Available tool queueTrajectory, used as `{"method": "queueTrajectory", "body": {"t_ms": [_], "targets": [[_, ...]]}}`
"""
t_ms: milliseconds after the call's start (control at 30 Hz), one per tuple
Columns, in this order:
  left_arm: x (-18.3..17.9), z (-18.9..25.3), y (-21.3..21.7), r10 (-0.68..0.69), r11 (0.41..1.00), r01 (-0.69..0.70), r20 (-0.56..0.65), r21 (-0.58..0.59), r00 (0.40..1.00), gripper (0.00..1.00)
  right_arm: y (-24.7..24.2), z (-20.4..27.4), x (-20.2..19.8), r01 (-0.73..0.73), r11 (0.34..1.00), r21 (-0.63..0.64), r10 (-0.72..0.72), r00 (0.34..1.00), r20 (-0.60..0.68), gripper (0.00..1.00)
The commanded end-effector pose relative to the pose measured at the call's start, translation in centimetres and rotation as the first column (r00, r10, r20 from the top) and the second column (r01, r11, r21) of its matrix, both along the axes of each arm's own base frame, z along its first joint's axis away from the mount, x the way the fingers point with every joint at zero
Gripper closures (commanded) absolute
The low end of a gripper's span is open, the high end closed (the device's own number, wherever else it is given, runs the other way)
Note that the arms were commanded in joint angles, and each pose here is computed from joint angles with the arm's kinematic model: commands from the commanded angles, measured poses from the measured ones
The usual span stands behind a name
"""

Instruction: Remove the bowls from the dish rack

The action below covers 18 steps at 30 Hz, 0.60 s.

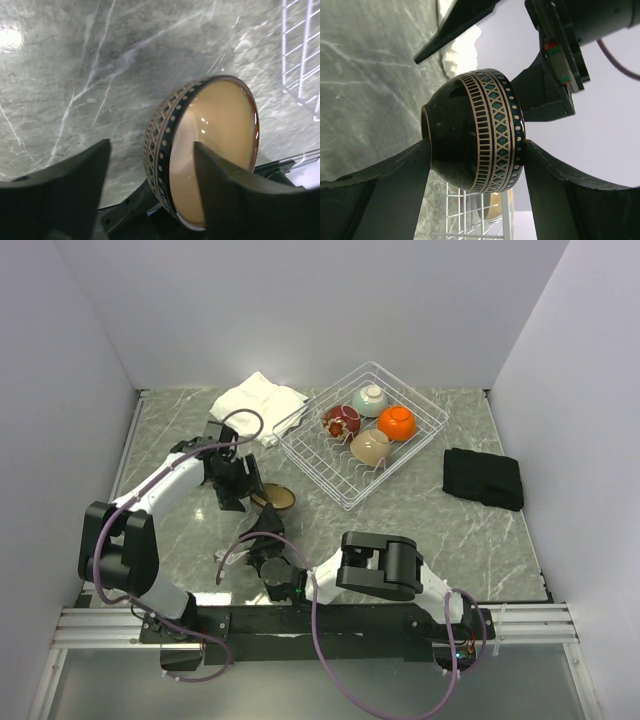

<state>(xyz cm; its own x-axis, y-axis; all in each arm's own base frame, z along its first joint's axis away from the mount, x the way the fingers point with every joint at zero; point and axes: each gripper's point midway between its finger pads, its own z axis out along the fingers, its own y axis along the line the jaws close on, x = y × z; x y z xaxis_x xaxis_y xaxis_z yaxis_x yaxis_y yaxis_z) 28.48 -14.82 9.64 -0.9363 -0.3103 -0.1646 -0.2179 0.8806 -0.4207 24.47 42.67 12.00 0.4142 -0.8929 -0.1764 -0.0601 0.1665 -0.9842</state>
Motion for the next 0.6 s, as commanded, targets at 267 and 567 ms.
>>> {"method": "queueTrajectory", "body": {"t_ms": [267, 567], "targets": [[0.8, 1.0, -0.6, -0.072, 0.996, 0.07, 0.042, 0.062, 0.997, 0.91, 0.3, 1.6, -0.1, 0.026, 0.99, 0.141, -0.027, 1.0, 0.006, 0.82], [1.9, 2.6, 0.1, -0.064, 0.993, 0.052, 0.114, 0.107, 0.991, 0.99, 0.1, 2.0, -0.1, 0.034, 0.987, 0.158, -0.036, 0.999, 0.009, 0.52]]}}
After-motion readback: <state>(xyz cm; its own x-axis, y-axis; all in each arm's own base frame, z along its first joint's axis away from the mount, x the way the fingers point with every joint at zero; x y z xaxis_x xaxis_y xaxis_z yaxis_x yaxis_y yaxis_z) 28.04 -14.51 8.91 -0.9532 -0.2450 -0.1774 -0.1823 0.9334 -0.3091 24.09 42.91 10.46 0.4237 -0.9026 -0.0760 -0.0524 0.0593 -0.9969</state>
